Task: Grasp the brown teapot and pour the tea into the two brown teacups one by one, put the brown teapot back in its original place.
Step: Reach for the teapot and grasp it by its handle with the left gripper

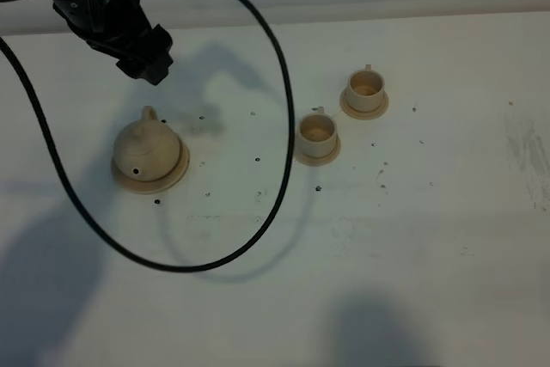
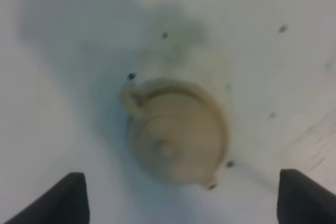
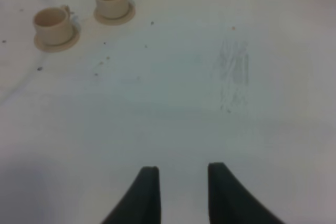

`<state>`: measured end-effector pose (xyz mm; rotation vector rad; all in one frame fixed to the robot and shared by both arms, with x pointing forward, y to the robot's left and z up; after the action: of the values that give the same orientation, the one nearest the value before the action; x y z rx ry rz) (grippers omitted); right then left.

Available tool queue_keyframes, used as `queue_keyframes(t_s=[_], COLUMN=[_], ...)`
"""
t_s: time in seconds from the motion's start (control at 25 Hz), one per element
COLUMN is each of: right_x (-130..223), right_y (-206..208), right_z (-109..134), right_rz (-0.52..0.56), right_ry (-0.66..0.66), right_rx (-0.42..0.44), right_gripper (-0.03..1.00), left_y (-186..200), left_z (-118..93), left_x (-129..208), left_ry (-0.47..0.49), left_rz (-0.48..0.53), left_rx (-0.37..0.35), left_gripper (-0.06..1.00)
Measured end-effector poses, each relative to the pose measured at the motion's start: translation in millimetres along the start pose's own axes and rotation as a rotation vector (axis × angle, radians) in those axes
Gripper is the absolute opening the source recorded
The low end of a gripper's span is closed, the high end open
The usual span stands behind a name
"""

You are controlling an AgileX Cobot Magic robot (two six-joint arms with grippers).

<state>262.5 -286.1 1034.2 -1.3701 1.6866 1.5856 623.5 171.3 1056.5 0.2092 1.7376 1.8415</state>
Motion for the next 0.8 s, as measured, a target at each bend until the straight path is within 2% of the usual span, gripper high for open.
queue_keyframes(t_s=[0.08, 0.16, 0.28, 0.4, 0.52, 0.8], right_x=[0.0, 0.0, 0.1, 0.1, 0.1, 0.1], right_y=[0.0, 0.2, 0.4, 0.4, 0.4, 0.4], right_z=[0.0, 0.0, 0.1, 0.1, 0.1, 0.1], right_rz=[0.0, -0.001, -0.003, -0.003, -0.003, -0.003], right_ry=[0.0, 0.0, 0.0, 0.0, 0.0, 0.0], right_rx=[0.0, 0.0, 0.001, 0.001, 0.001, 0.001], right_gripper=[0.22, 0.22, 0.22, 0.22, 0.22, 0.22], left_y=[-10.0, -23.9, -52.1, -81.5, -103.6, -117.1], left_z=[0.3, -0.7, -1.4, 0.3, 2.0, 3.7], left_x=[-0.8, -1.5, -1.4, 1.0, 3.9, 5.5], left_ry=[-0.019, 0.007, 0.094, 0.198, 0.367, 0.564], left_rz=[0.025, 0.055, 0.119, 0.187, 0.231, 0.243], left_rx=[-0.002, 0.004, -0.001, -0.036, -0.083, -0.103], left_gripper=[0.69, 0.69, 0.69, 0.69, 0.69, 0.69])
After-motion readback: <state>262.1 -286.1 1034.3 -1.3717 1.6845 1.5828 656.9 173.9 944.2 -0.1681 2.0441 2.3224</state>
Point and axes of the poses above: a point on each arm's last joint axis where the gripper is mounted, y pointing back along that axis away from the gripper, z along the wrist's bending axis when the last joint is at zero, x = y × z, the point moved 4 cm from there along -y, pointing out along that axis toward the gripper, and after that the axes turned 15 degrees about y, right-handed, at the moved point
